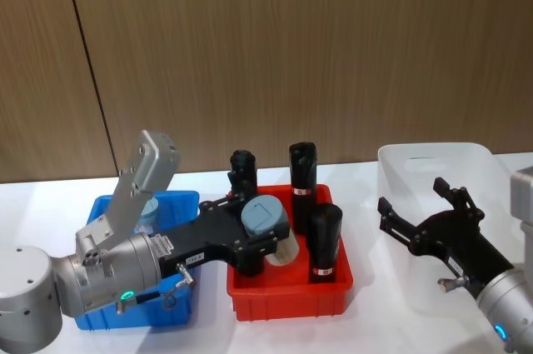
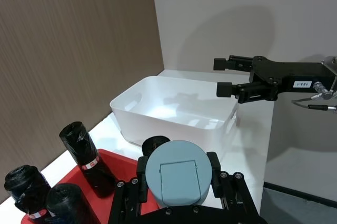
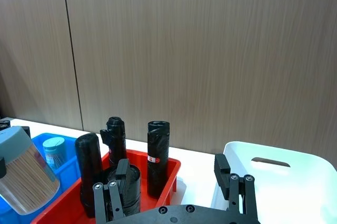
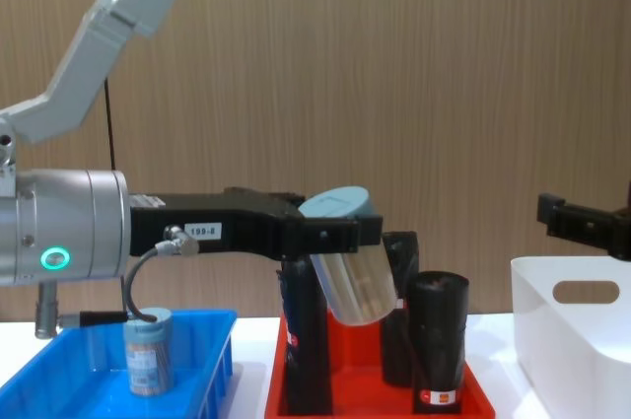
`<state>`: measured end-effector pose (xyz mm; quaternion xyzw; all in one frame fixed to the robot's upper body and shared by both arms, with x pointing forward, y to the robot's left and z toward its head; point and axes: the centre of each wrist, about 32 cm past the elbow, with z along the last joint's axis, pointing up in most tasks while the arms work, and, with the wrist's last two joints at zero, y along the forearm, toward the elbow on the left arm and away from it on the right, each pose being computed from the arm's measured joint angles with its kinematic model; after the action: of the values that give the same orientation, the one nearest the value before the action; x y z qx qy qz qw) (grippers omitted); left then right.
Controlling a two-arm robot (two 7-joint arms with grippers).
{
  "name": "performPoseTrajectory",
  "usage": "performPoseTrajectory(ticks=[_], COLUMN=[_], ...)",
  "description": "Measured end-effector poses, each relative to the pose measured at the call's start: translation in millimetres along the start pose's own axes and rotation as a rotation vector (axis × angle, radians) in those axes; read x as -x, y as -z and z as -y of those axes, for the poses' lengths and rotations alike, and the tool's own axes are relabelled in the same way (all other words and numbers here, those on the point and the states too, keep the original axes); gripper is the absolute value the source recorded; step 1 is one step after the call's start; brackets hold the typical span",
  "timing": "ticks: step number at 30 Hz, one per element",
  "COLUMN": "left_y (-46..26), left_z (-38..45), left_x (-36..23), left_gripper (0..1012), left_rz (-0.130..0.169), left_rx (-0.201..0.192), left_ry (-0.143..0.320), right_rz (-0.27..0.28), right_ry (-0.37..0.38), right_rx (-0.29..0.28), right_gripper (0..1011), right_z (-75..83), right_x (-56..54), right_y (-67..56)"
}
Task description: Pick the cotton swabs from the blue box and place them into the white box.
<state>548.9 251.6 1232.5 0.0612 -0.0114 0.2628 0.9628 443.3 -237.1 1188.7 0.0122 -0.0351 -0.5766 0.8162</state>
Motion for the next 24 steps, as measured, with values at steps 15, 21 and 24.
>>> performPoseTrajectory(ticks=[15,21,24], left_y=[7.8,9.1,9.4], left_z=[-3.1,-4.7,-5.5], left_x=[-5.6,-8.5,-9.9], left_gripper=[666,666,666], left_rz=[-0.032,-0.029,-0.025], left_rx=[0.062,0.071,0.073], left_ry=[0.048,0.069,0.079], right_rz=[0.000,0.000,0.000], right_ry=[0.000,0.000,0.000], right_rx=[0.000,0.000,0.000], right_gripper=[1002,1002,1002], right_z=[0.0,0.0,0.0], right_x=[0.0,0.0,0.0], right_y=[0.0,0.0,0.0])
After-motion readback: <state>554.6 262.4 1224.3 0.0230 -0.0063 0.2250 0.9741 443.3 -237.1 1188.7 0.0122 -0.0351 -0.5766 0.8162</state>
